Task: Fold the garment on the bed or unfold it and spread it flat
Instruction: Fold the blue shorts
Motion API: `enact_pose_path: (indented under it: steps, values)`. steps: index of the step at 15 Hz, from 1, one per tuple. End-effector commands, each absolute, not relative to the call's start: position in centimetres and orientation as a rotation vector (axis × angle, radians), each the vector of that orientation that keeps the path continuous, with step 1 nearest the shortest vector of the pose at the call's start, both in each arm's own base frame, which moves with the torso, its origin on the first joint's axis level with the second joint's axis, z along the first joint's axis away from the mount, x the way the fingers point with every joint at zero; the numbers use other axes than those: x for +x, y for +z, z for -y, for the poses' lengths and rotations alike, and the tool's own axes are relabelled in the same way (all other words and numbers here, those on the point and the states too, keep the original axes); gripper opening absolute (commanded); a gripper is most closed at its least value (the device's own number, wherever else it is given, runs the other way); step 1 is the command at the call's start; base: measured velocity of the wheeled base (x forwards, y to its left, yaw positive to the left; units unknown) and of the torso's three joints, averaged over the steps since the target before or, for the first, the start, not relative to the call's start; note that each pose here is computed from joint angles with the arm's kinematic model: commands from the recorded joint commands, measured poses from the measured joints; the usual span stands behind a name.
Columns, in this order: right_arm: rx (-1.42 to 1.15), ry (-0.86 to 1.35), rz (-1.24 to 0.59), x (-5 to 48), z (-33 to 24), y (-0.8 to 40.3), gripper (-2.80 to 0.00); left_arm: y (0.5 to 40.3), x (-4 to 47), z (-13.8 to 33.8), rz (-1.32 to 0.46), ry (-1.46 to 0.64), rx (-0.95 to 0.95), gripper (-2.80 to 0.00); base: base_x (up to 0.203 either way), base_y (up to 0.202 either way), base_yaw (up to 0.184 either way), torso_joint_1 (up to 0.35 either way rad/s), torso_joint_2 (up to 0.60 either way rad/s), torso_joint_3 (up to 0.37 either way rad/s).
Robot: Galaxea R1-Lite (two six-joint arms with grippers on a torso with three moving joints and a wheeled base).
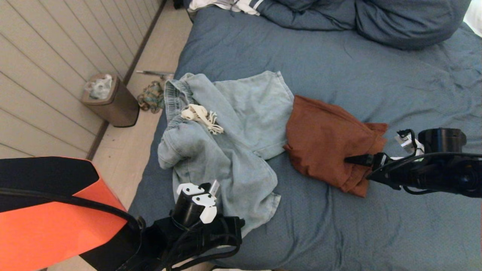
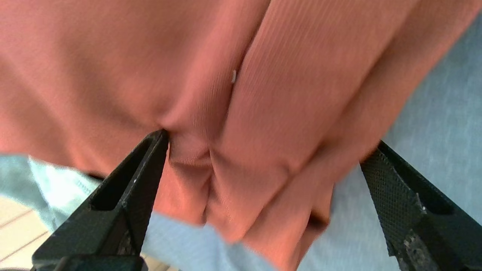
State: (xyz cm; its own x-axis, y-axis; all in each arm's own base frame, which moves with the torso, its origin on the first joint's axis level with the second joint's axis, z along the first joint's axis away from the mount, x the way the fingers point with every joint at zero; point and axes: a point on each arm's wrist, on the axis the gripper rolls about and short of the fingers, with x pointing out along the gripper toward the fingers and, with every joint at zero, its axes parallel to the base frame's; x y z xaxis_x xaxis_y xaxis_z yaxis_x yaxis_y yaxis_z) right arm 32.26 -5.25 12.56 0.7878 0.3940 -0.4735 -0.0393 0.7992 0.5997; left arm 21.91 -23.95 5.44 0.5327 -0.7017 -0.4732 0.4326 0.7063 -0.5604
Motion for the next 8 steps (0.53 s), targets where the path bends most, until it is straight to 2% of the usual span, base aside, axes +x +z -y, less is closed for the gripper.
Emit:
enact_pose_path:
  steps: [1,4,5,8]
  values:
    - [0.623,0.246,-0.664,33.7,5.4,10.9,0.0,5.6,21.9,24.0,-0.733,-0.7,-0.409,-2.8,0.0,0.0,0.0,0.0,0.0,0.0]
    - [0.614,0.27,-0.659,34.9,4.8,10.9,0.0,5.7,21.9,24.0,-0.727,-0.703,-0.411,-2.8,0.0,0.0,0.0,0.0,0.0,0.0]
    - [0.617,0.271,-0.662,35.3,4.6,10.9,-2.8,5.7,22.0,24.0,-0.728,-0.702,-0.411,-2.8,0.0,0.0,0.0,0.0,0.0,0.0]
    - [0.622,0.274,-0.669,35.6,4.4,10.5,-2.8,5.9,21.9,23.9,-0.724,-0.704,-0.413,-2.8,0.0,0.0,0.0,0.0,0.0,0.0]
